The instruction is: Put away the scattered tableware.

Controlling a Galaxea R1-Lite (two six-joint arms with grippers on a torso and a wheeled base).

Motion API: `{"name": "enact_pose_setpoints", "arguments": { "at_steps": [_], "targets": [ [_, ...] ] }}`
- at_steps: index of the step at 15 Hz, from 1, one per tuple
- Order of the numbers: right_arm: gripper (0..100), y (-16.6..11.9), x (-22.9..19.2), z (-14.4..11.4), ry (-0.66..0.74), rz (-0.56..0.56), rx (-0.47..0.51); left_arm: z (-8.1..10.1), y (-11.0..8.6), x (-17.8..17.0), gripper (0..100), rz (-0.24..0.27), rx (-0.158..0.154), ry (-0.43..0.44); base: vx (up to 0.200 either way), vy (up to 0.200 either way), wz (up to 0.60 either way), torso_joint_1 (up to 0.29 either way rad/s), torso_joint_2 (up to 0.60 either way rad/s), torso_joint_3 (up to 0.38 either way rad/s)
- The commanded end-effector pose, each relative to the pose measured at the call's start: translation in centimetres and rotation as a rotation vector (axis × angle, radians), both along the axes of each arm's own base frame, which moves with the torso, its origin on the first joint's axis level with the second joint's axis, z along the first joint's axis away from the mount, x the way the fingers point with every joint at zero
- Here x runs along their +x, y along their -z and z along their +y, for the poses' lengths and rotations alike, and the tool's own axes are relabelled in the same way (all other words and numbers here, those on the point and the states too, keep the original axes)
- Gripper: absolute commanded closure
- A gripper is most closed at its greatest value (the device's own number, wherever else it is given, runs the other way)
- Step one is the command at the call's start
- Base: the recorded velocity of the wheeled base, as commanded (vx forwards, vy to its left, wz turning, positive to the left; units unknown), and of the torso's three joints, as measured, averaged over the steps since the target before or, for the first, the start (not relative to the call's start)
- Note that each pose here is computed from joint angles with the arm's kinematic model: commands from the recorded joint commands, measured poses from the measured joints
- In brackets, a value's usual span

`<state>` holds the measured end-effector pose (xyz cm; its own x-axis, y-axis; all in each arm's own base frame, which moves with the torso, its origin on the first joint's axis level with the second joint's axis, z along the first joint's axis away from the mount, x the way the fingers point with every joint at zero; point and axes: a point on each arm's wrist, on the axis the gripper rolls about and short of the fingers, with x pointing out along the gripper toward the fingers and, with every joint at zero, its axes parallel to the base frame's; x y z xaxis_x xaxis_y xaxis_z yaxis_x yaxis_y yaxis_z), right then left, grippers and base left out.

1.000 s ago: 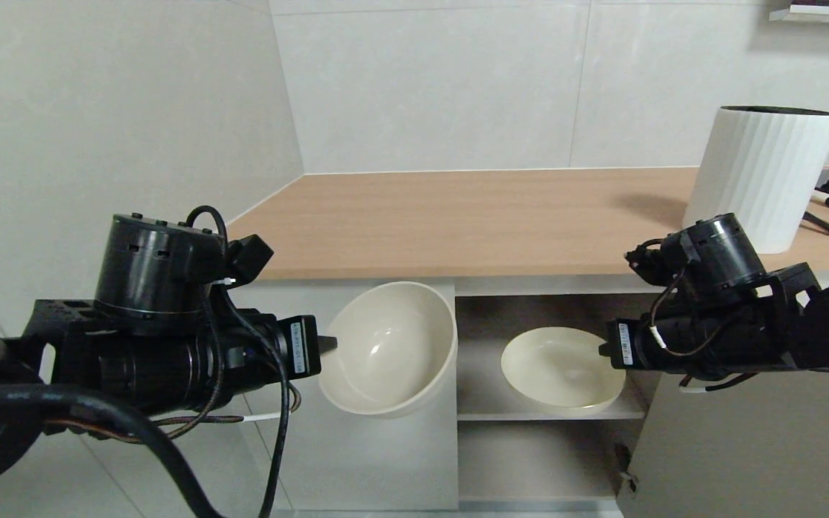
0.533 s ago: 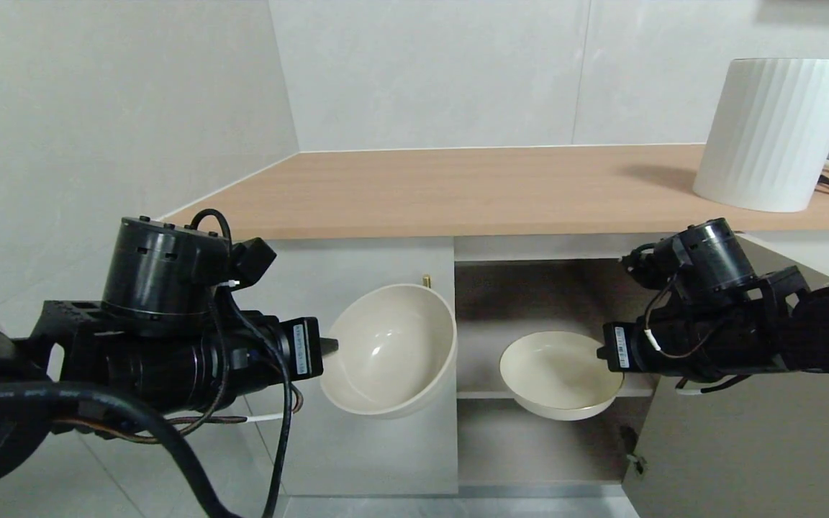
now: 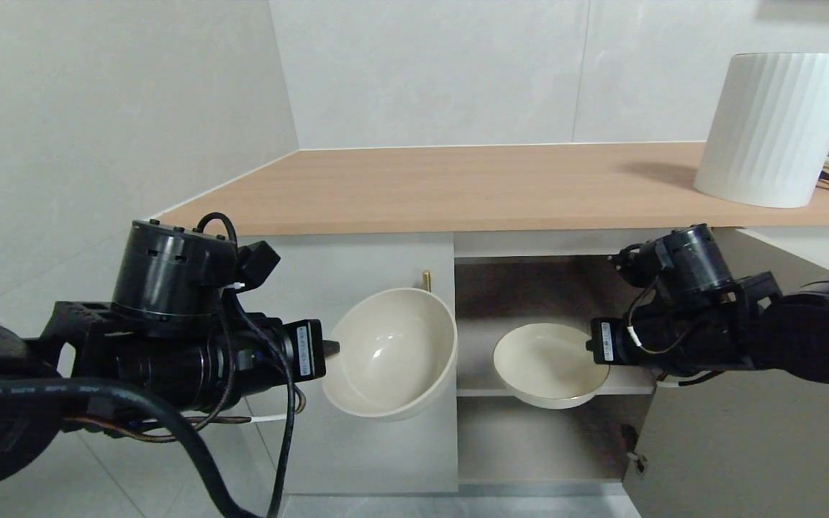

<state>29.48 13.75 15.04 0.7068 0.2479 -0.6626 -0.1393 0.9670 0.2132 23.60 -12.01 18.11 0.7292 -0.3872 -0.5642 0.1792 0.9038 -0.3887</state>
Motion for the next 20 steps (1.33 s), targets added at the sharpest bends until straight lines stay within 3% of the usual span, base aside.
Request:
{"name": "enact_pose_setpoints", "arguments": {
  "at_steps": [1, 4, 8, 15, 20],
  "targets": [
    [100, 5.8, 3.6, 1.4, 0.043, 0.063, -0.067, 0.0, 0.1, 0.1, 100, 0.004, 0.002, 0.000, 0.000, 0.000, 0.00, 0.000, 0.00, 0.000],
    [100, 11.3, 7.8, 2.5, 0.140, 0.027, -0.128, -0.1, 0.2, 0.1, 100, 0.007, 0.003, 0.000, 0.000, 0.000, 0.00, 0.000, 0.00, 0.000],
    [100, 16.1, 11.8, 1.8, 0.218, 0.023, -0.135, -0.2, 0.9, 0.5, 100, 0.029, 0.015, -0.002, 0.000, 0.000, 0.00, 0.000, 0.00, 0.000],
    [100, 19.8, 16.8, 0.1, 0.391, -0.039, -0.159, -0.3, 1.0, 0.5, 100, 0.032, 0.016, -0.004, 0.000, 0.000, 0.00, 0.000, 0.00, 0.000],
    [100, 20.1, 18.5, -0.6, 0.450, -0.086, -0.163, -0.3, 1.1, 0.6, 100, 0.036, 0.018, -0.004, 0.000, 0.000, 0.00, 0.000, 0.00, 0.000]
  ]
}}
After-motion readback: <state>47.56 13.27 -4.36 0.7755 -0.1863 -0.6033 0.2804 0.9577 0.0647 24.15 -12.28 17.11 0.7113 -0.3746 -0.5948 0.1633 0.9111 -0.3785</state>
